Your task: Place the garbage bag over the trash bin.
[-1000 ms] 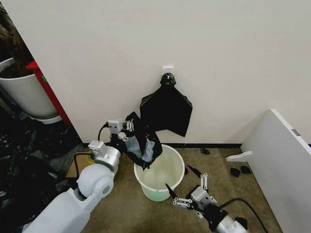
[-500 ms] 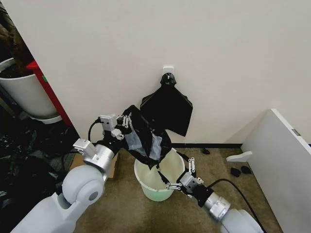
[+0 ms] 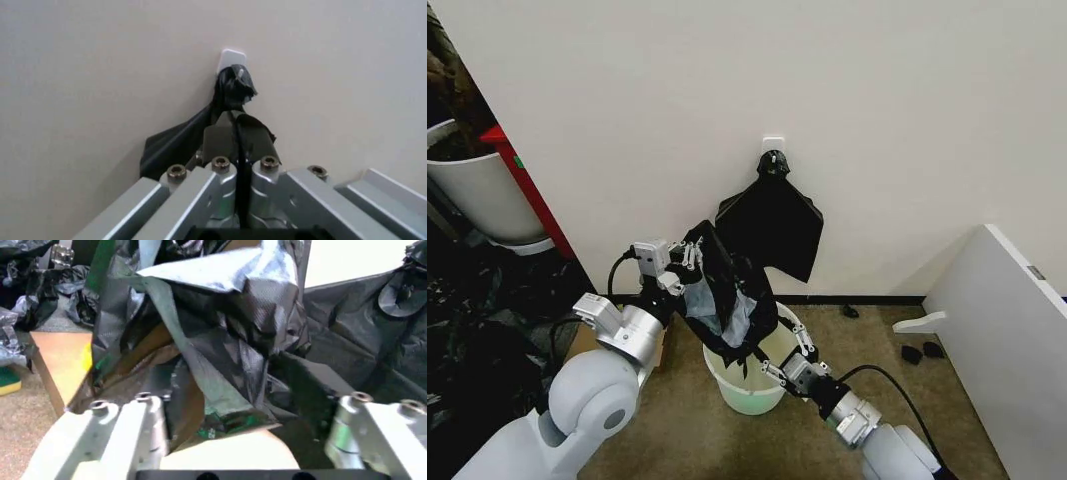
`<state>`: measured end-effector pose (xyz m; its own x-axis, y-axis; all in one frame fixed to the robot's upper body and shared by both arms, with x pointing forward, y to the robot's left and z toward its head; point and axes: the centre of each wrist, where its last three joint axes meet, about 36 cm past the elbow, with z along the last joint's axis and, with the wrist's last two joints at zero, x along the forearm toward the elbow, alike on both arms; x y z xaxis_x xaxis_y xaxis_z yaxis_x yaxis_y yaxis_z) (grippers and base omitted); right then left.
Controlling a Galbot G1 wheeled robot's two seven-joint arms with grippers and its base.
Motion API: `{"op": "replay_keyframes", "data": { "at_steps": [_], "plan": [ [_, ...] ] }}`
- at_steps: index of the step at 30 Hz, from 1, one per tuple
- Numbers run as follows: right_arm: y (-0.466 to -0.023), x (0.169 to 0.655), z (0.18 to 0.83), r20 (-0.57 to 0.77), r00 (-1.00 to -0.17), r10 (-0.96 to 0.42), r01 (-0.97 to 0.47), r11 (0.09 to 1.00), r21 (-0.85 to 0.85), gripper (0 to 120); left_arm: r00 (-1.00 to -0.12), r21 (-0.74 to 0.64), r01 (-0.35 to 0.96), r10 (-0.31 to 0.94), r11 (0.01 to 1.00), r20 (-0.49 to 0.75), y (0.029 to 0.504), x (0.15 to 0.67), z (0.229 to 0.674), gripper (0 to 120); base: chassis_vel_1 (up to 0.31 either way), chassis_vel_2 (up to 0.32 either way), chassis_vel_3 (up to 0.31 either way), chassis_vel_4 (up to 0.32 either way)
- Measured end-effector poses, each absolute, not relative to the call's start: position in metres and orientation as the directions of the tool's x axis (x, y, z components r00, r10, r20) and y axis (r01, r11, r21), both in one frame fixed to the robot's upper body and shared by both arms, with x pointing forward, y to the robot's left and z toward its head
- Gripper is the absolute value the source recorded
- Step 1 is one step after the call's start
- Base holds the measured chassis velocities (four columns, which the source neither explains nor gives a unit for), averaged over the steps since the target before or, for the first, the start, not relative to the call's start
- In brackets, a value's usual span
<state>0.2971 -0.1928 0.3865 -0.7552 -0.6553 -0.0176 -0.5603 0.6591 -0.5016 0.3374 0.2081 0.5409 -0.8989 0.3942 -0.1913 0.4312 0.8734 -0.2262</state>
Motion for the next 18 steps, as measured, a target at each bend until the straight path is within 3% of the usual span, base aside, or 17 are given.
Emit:
{"op": "replay_keyframes", "data": {
  "at_steps": [5,10,13,18],
  "plan": [
    [-0.189,0.293,0.389,-0.027,-0.746,-0.666,-0.568,0.656,-0.496,27,-0.896,-0.222,0.438,0.402,0.871,-0.188,0.207,0.337,0.54,0,0.0,0.0,0.0,0.0],
    [-0.189,0.291,0.39,-0.03,-0.745,-0.667,-0.571,0.659,-0.49,16,-0.895,-0.223,0.439,0.404,0.87,-0.188,0.207,0.337,0.54,0,0.0,0.0,0.0,0.0],
    [-0.193,0.289,0.393,-0.037,-0.751,-0.66,-0.569,0.674,-0.471,0,-0.896,-0.23,0.44,0.406,0.868,-0.182,0.206,0.337,0.537,0,0.0,0.0,0.0,0.0],
    [-0.194,0.283,0.402,-0.049,-0.75,-0.66,-0.586,0.697,-0.413,0,-0.901,-0.232,0.43,0.4,0.872,-0.169,0.207,0.34,0.533,0,0.0,0.0,0.0,0.0]
  ]
}}
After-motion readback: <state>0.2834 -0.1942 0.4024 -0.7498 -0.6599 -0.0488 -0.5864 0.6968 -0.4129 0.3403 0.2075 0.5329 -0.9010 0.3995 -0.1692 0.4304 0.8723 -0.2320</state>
